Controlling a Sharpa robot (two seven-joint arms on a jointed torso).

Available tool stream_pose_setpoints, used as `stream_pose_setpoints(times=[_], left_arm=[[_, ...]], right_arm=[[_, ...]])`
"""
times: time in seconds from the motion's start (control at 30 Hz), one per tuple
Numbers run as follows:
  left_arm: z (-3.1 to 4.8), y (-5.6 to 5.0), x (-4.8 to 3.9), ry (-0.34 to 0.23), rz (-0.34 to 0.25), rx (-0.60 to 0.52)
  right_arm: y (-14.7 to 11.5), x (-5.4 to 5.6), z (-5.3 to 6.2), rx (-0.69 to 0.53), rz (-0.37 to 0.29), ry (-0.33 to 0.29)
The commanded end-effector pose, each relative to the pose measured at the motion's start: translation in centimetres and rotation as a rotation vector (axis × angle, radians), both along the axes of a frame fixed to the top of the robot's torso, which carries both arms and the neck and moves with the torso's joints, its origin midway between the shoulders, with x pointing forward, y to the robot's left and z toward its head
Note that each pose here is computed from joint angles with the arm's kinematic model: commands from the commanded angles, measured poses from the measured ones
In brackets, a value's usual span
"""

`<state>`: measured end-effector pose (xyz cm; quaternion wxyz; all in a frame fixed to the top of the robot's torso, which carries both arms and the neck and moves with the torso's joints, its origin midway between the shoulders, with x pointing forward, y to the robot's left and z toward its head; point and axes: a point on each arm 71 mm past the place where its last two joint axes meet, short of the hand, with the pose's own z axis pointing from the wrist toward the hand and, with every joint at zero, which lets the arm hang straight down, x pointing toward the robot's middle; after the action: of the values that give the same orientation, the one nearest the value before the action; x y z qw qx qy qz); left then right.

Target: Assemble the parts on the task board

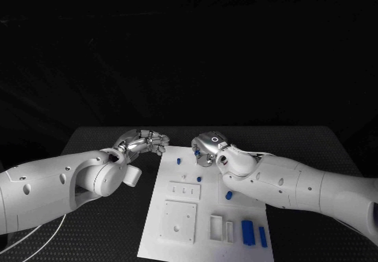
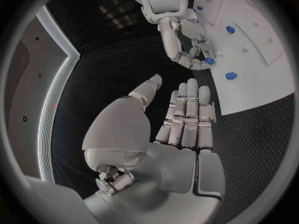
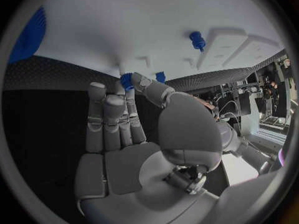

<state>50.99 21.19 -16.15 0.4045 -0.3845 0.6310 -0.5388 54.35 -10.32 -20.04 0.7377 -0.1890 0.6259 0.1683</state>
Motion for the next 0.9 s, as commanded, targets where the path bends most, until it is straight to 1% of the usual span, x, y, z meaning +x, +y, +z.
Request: stream_pose_setpoints(times=[0.03, 0.33, 0.63, 0.9], left_arm=[[0.17, -0.08, 0.0, -0.01, -0.009, -0.002], [0.16, 0.16, 0.03, -0.01, -0.003, 0.0], [0.16, 0.14, 0.03, -0.01, -0.003, 0.0], [0.15, 0.21, 0.04, -0.009, -0.002, 0.0]], right_arm=[[-0.58, 0.06, -0.8, -0.045, -0.034, 0.028], [-0.7, 0.0, -0.77, -0.045, -0.035, 0.024], [-0.69, 0.0, -0.81, -0.047, -0.029, 0.029], [-0.95, 0.11, -0.82, -0.049, -0.042, 0.025]])
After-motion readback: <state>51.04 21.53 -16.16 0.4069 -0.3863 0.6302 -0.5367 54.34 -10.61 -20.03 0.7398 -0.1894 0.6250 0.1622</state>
